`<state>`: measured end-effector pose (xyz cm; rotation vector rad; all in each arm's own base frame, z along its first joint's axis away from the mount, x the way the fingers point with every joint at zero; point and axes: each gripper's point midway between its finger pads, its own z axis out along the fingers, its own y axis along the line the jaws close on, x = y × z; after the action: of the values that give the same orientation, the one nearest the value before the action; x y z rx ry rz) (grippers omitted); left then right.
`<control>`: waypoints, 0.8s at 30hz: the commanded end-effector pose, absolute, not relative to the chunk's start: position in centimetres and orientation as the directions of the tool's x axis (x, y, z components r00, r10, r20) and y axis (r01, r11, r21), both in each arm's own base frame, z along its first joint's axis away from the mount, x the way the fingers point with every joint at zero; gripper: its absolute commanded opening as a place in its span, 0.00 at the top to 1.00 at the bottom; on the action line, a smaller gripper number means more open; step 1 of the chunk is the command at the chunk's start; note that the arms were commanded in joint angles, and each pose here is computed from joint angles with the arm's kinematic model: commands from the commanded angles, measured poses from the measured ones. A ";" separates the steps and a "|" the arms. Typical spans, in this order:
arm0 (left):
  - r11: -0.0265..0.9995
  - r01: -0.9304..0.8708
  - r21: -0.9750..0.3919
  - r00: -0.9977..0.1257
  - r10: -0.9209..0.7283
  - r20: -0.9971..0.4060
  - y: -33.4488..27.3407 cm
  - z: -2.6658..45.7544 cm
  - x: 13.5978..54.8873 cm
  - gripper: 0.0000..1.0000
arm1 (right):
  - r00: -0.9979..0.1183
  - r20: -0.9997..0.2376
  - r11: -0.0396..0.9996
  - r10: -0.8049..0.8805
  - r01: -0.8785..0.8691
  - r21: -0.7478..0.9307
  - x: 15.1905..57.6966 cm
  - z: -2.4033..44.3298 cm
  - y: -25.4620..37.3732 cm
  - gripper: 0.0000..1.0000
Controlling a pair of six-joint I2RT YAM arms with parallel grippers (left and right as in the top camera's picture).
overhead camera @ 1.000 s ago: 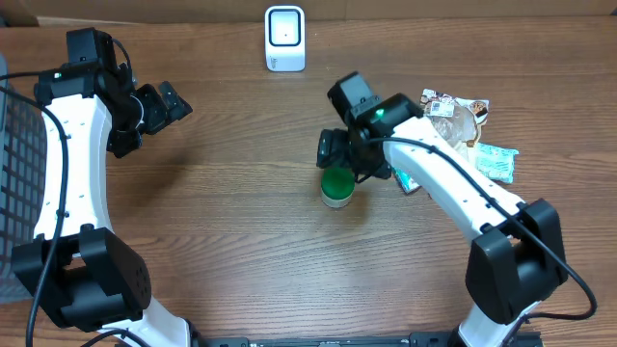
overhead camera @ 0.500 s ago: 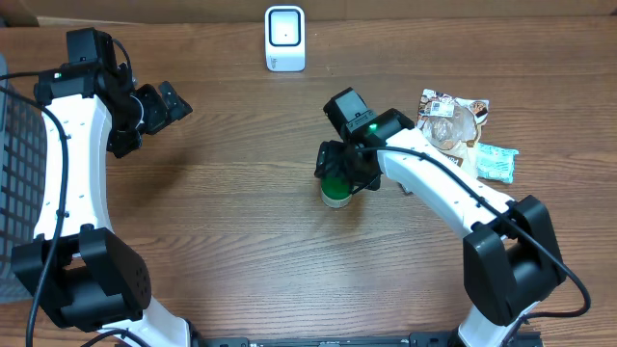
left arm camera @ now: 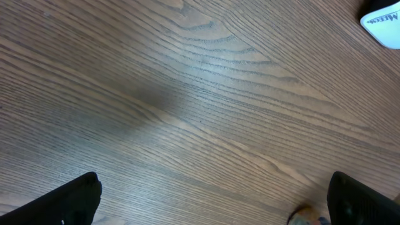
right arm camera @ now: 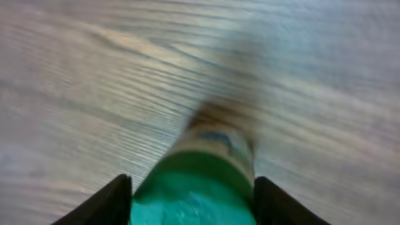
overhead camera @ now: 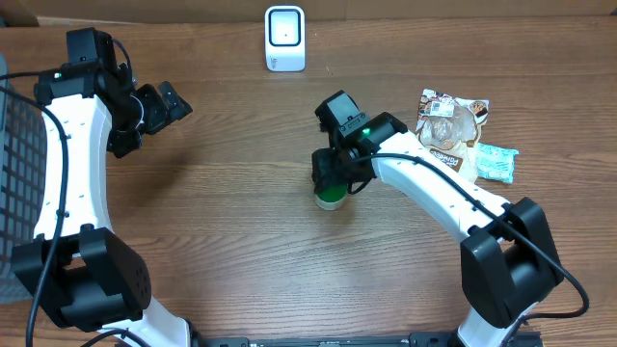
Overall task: Scan the item barcode
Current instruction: 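Lower the right gripper and grasp the jar by its green lid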
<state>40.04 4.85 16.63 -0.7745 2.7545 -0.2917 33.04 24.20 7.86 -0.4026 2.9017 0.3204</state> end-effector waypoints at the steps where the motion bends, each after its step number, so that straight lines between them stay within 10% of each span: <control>1: 0.846 -0.467 -0.259 -0.826 -0.522 -0.214 4.7 17.1 40.3 0.00 | -0.746 -0.316 0.766 -0.587 -0.638 0.083 33.4 8.4 24.9 0.42; 8: 0.846 -0.467 -0.259 -0.826 -0.522 -0.214 4.7 17.1 40.3 0.00 | -0.207 -0.436 0.293 -0.876 -0.946 -0.140 35.2 9.7 27.5 0.25; 17: 0.845 -0.467 -0.259 -0.826 -0.522 -0.214 4.7 17.1 40.2 0.00 | -0.645 -0.433 0.676 -0.630 -0.730 0.102 35.6 11.1 26.2 0.16; 24: 0.846 -0.467 -0.259 -0.826 -0.522 -0.214 4.7 17.1 40.3 0.01 | -0.623 -0.302 0.621 -0.721 -0.775 0.115 32.6 9.9 24.3 0.01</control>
<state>40.04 4.85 16.63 -0.7745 2.7545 -0.2917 32.41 23.61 8.50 -1.1931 2.6716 0.3297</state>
